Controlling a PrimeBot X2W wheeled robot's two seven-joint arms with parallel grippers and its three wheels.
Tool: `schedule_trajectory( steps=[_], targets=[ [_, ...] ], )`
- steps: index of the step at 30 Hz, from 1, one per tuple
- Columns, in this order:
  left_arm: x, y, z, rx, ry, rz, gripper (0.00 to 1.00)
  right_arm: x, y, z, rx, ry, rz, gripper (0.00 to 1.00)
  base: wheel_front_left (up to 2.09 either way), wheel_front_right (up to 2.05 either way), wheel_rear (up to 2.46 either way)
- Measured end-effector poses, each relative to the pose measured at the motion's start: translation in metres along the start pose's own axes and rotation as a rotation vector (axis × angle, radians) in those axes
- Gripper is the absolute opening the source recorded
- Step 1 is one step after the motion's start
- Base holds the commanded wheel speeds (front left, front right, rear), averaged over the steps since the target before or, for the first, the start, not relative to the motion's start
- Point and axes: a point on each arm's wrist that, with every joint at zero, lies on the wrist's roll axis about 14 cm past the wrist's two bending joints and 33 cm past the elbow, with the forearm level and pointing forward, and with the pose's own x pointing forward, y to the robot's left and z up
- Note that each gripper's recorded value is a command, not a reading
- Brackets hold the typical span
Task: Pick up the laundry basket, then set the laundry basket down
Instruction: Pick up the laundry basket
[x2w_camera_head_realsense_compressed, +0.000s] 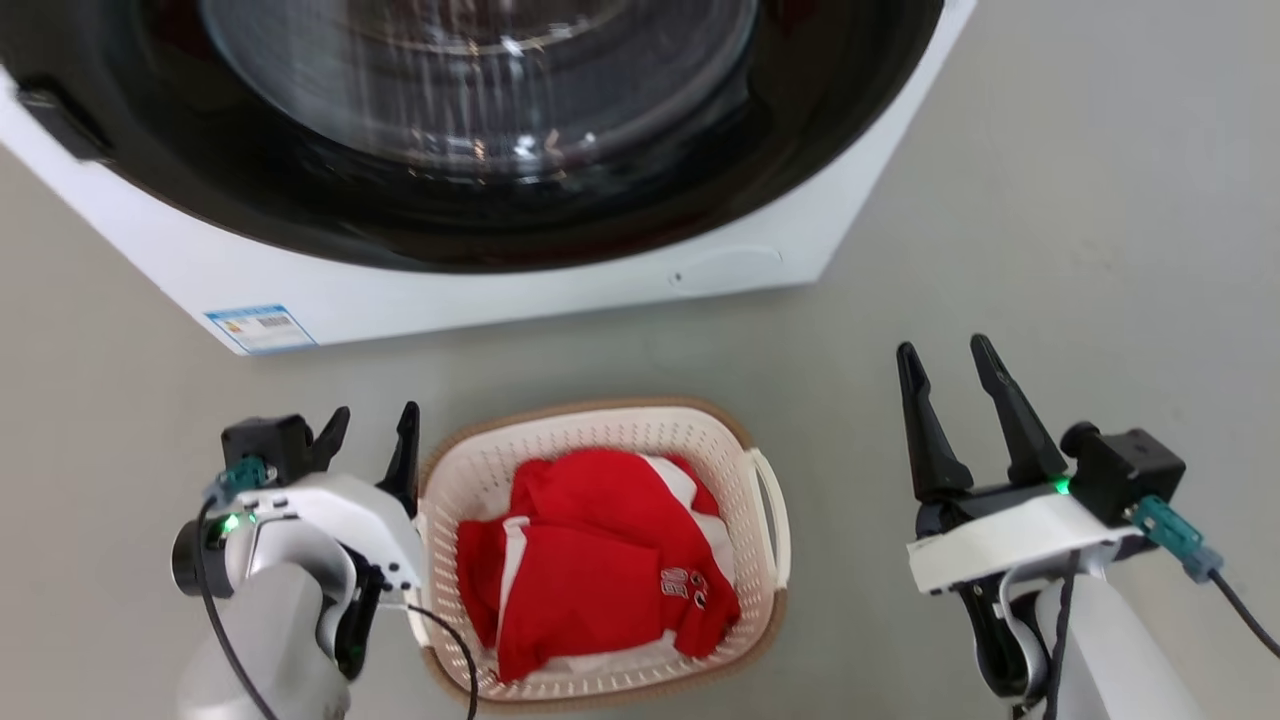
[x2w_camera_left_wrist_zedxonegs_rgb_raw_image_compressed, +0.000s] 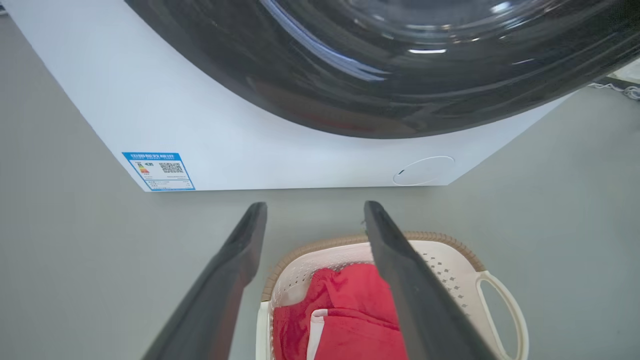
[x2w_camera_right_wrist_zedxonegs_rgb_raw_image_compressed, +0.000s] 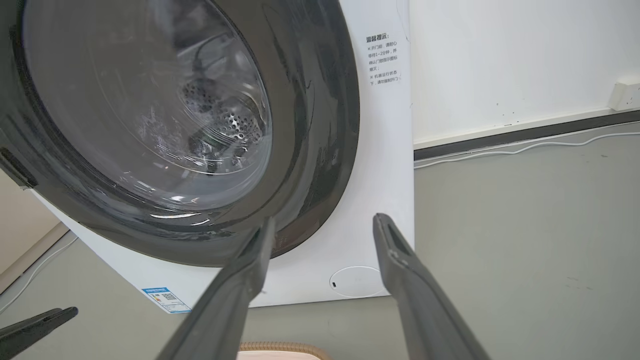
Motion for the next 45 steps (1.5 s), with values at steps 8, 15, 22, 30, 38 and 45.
schedule_trajectory(
  steps=[8, 15, 22, 30, 38, 45],
  targets=[
    [-0.041, -0.006, 0.053, 0.025, -0.203, 0.005, 1.00, -0.010, 0.015, 0.021, -0.007, -0.054, 0.048, 1.00, 0.00, 0.00, 0.00],
    [-0.087, -0.006, 0.093, 0.036, -0.375, 0.027, 1.00, -0.026, 0.029, 0.031, -0.033, -0.074, 0.111, 1.00, 0.00, 0.00, 0.00],
    [-0.128, -0.002, 0.101, 0.079, -0.447, 0.060, 1.00, -0.037, 0.038, 0.047, -0.068, -0.111, 0.166, 1.00, 0.00, 0.00, 0.00],
    [-0.152, -0.003, 0.103, 0.053, -0.492, 0.072, 1.00, -0.052, 0.042, 0.052, -0.041, -0.133, 0.174, 1.00, 0.00, 0.00, 0.00],
    [-0.164, 0.003, 0.099, 0.044, -0.502, 0.098, 1.00, -0.055, 0.039, 0.058, -0.027, -0.157, 0.156, 1.00, 0.00, 0.00, 0.00],
    [-0.164, 0.005, 0.099, 0.038, -0.505, 0.105, 1.00, -0.058, 0.037, 0.055, -0.019, -0.150, 0.144, 1.00, 0.00, 0.00, 0.00]
  ],
)
